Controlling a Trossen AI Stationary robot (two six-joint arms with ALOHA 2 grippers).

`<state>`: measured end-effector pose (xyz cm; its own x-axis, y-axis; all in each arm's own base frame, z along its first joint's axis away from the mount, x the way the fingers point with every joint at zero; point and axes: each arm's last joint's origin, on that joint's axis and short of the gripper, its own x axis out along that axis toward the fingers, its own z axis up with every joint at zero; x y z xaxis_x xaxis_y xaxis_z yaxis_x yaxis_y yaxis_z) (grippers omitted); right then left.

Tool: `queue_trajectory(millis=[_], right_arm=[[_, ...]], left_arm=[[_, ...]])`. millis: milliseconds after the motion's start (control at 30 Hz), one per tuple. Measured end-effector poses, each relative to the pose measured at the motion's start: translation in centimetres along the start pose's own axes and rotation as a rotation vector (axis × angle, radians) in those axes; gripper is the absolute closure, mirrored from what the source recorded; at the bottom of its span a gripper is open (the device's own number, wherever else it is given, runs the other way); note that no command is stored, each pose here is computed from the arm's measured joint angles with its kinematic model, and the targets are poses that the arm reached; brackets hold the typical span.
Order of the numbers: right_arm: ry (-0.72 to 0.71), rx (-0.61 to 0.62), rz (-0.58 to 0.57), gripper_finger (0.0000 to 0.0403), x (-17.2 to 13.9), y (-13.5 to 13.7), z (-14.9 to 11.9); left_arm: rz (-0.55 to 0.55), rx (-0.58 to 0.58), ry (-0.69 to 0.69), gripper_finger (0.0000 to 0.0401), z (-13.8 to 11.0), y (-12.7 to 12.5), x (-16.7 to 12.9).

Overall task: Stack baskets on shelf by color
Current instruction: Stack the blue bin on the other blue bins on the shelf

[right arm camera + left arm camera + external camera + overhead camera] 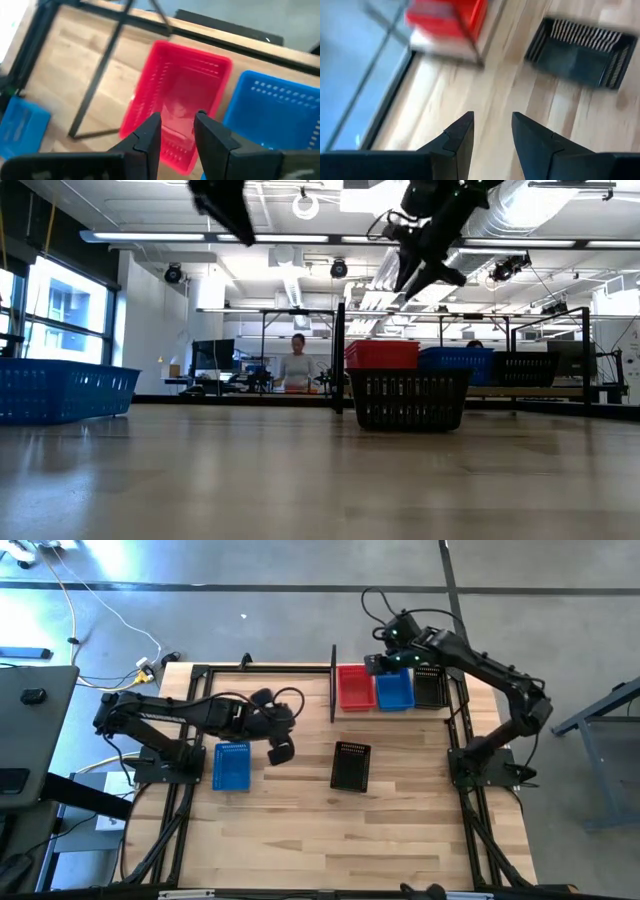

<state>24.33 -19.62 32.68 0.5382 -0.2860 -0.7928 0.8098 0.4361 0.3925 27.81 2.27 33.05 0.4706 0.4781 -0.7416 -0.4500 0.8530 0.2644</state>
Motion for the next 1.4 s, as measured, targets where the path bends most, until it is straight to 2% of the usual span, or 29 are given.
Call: queue_trajectory(millis=[300,400,500,833,1267,1400], right_arm=[[-0.013,-0.188,0.076,0.0300,-1.9,2.2,-1.5],[-0.009,-0.212,0.093,0.0300,-2.0,2.8,-2.0],[-0.001,-0.237,0.108,0.0300,-2.0,3.5,-2.5],[0.009,-0.292,0.133,0.0300,-2.0,4.5,-3.2],[-0.018,-0.293,0.134,0.0301,-2.0,4.6,-3.0],[-0.019,-0.293,0.134,0.0301,-2.0,4.6,-3.0]], left_arm=[[0.089,-0.203,0.224,0.0279,-2.8,1.1,-1.4],[0.136,-0.267,0.265,0.0279,-3.7,1.2,-1.6],[0.169,-0.332,0.319,0.0279,-5.7,1.2,-1.4],[0.173,-0.616,0.425,0.0279,-10.9,1.8,-1.3],[0.224,-0.729,0.672,0.0279,-16.2,1.3,1.0],[0.252,-0.744,0.706,0.0279,-17.2,1.2,1.5]])
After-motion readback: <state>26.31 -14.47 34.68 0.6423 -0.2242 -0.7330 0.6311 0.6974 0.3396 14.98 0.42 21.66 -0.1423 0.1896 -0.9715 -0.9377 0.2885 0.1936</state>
